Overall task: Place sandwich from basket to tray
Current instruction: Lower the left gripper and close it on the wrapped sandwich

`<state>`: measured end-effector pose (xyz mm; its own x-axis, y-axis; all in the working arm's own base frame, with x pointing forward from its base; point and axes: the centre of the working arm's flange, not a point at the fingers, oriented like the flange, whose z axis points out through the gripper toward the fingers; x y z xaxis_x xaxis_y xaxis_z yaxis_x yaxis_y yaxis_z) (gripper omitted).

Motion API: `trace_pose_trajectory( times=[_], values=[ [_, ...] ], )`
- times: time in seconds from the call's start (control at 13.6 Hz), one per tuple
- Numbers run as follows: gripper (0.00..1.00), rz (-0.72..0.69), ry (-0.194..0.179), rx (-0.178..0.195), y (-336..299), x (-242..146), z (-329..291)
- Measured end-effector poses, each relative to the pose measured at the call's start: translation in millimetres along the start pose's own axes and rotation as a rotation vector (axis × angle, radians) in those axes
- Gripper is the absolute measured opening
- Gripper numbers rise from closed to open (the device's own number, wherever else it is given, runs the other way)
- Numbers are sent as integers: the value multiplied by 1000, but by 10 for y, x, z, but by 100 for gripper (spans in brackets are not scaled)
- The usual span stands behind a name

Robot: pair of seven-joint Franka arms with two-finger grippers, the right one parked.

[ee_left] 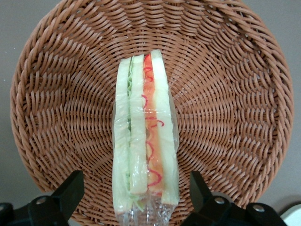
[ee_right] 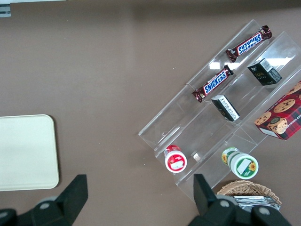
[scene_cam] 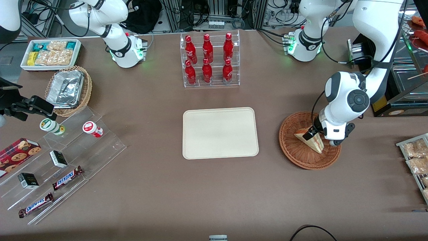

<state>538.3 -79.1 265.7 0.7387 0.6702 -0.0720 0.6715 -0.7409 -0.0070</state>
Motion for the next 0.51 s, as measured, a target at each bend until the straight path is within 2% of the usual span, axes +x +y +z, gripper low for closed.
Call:
trace_pose_trajectory(
  times=[0.07, 0.15, 0.29, 0.51],
  values=[
    [98, -2, 2, -4, 5, 13, 12],
    [91, -6, 3, -8, 15, 29, 18],
    [66, -11, 2, -13, 46, 64, 32],
    [35, -12, 2, -18, 77, 94, 28]
  ],
)
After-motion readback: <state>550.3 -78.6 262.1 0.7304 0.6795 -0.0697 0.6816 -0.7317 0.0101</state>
